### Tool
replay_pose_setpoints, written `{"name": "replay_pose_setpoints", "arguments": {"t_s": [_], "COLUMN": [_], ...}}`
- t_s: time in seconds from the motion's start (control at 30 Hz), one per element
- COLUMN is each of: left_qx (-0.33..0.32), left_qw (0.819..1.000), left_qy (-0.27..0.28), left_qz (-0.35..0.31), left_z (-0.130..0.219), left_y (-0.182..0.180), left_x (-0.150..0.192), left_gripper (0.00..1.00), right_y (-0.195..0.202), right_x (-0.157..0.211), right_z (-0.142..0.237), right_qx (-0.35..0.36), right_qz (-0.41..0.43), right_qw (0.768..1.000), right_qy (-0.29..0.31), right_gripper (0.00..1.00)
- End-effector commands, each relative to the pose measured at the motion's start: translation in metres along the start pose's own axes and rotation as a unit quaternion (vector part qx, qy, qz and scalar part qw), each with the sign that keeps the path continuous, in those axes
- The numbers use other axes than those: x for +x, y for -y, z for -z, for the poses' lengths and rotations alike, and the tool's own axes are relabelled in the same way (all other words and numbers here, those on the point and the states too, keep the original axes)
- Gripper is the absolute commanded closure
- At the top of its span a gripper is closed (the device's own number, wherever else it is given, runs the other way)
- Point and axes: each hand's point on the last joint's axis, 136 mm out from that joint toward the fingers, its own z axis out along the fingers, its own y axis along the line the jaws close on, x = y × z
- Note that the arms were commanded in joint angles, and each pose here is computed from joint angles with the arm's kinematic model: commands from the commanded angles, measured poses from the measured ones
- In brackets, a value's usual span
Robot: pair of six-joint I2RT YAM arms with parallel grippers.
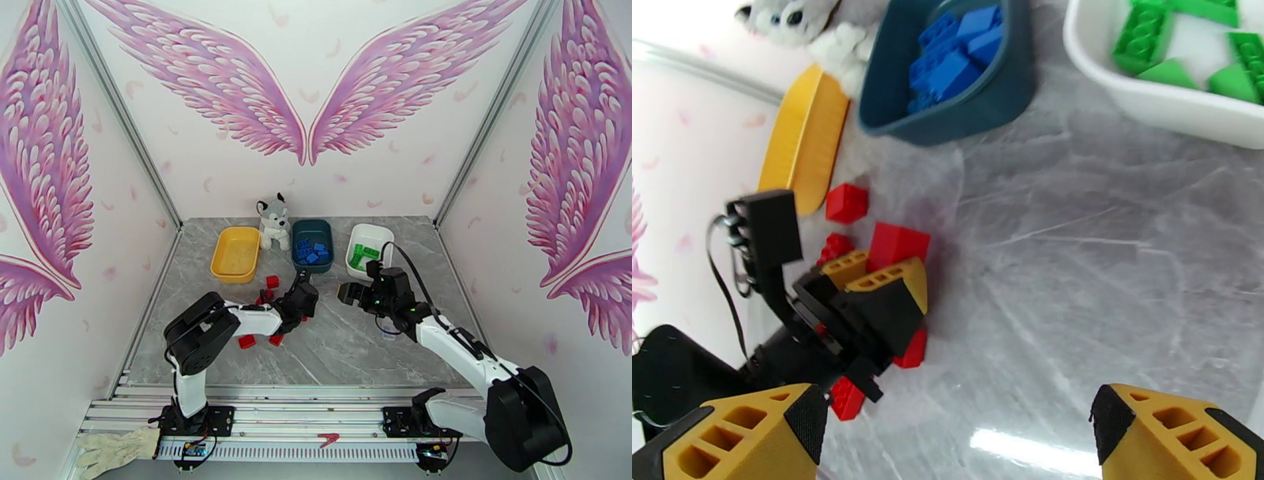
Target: Sort the legos into containers by color
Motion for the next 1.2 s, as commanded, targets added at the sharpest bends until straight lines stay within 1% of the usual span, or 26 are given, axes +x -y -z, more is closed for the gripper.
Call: {"name": "replay_pose_setpoints", "arguments": {"t_s": [0.0,0.13,0.37,0.5,0.57,0.67,0.73,0.8,0.9,1.03,1.17], "left_qx": [-0.007,-0.027,-0.090,-0.118,-0.127,-0.143,-0.143,-0.148,-0.143,-0.135,-0.124], "left_qw": [0.999,0.997,0.988,0.977,0.972,0.968,0.968,0.968,0.969,0.971,0.976], "left_qy": [0.035,0.051,0.078,0.092,0.100,0.099,0.094,0.093,0.096,0.097,0.096], "left_qz": [0.021,0.044,0.103,0.151,0.170,0.182,0.184,0.179,0.178,0.172,0.148], "left_z": [0.016,0.022,0.025,0.023,0.021,0.014,0.009,0.008,0.010,0.016,0.025], "left_y": [-0.018,-0.049,-0.128,-0.171,-0.188,-0.206,-0.212,-0.214,-0.212,-0.205,-0.187], "left_x": [-0.030,-0.046,-0.073,-0.083,-0.090,-0.099,-0.105,-0.108,-0.106,-0.100,-0.096], "left_gripper": [0.78,0.78,0.77,0.77,0.77,0.74,0.66,0.48,0.34,0.30,0.28], "right_y": [-0.032,-0.049,-0.072,-0.076,-0.075,-0.072,-0.068,-0.064,-0.063,-0.062,-0.060], "right_x": [0.003,0.021,0.047,0.054,0.057,0.059,0.059,0.059,0.058,0.057,0.054], "right_z": [-0.013,-0.031,-0.051,-0.057,-0.060,-0.062,-0.064,-0.065,-0.066,-0.065,-0.063], "right_qx": [-0.035,-0.039,-0.047,-0.043,-0.040,-0.030,-0.016,-0.006,-0.001,0.005,0.014], "right_qz": [0.051,0.079,0.113,0.122,0.122,0.122,0.123,0.125,0.127,0.131,0.136], "right_qw": [0.998,0.995,0.988,0.986,0.986,0.986,0.986,0.985,0.985,0.985,0.985], "right_qy": [-0.022,-0.054,-0.093,-0.103,-0.108,-0.111,-0.114,-0.115,-0.115,-0.112,-0.104], "right_gripper": [0.06,0.07,0.07,0.07,0.07,0.07,0.07,0.07,0.07,0.06,0.05]}}
